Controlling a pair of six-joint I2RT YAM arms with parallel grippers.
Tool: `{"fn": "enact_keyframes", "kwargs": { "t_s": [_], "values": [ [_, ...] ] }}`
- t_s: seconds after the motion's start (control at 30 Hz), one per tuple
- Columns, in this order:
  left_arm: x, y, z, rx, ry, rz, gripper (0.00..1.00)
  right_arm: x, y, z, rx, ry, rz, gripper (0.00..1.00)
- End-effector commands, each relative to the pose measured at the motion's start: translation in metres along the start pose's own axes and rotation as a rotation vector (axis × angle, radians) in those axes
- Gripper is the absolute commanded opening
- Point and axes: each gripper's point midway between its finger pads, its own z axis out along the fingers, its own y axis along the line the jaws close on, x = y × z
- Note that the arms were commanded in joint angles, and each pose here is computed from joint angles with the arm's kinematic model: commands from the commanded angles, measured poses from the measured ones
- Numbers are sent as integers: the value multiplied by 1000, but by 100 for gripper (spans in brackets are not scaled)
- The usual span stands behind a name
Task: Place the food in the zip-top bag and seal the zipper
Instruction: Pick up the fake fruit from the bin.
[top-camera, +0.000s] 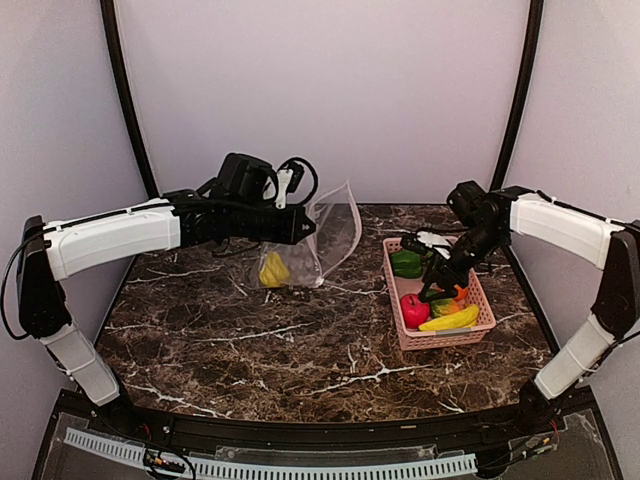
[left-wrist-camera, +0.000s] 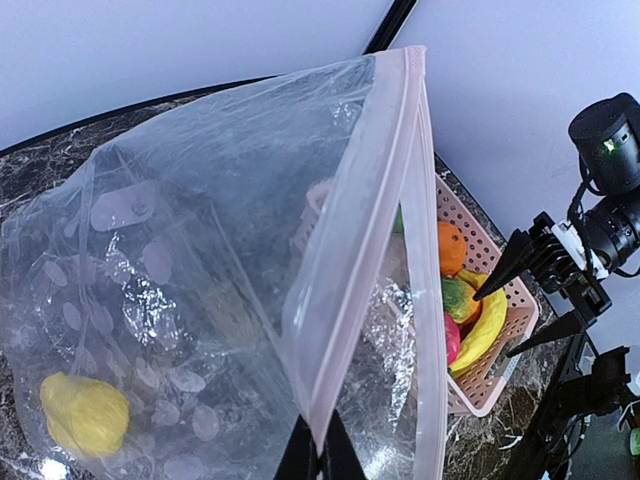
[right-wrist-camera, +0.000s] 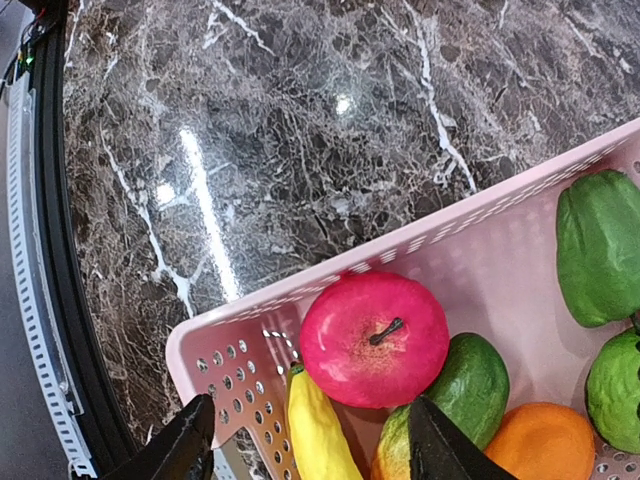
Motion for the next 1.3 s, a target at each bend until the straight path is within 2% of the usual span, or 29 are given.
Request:
{"fn": "enact_keyframes", "kwargs": {
  "t_s": [0.0,0.33,0.47,0.83,1.1,1.27],
  "values": [
    [2,1,-13,-6,0,20,1,13,-10,15,24,60,-22,64],
    [7,5,-12,-19,9,15,1,22,-22,43,21,114,-26,69],
    [8,5,-10,-21,12,12,1,22,-20,51,3,128,-45,78],
    [11,6,-8,-20,21,9,1,33,-34,66,76,201,-56,80],
    [13,5,-3,-13,30,12,1,38,-29,77,59,221,-52,81],
    [14,6,-1,-14,31,13,1,41,-31,80,67,234,-42,76]
  ]
}}
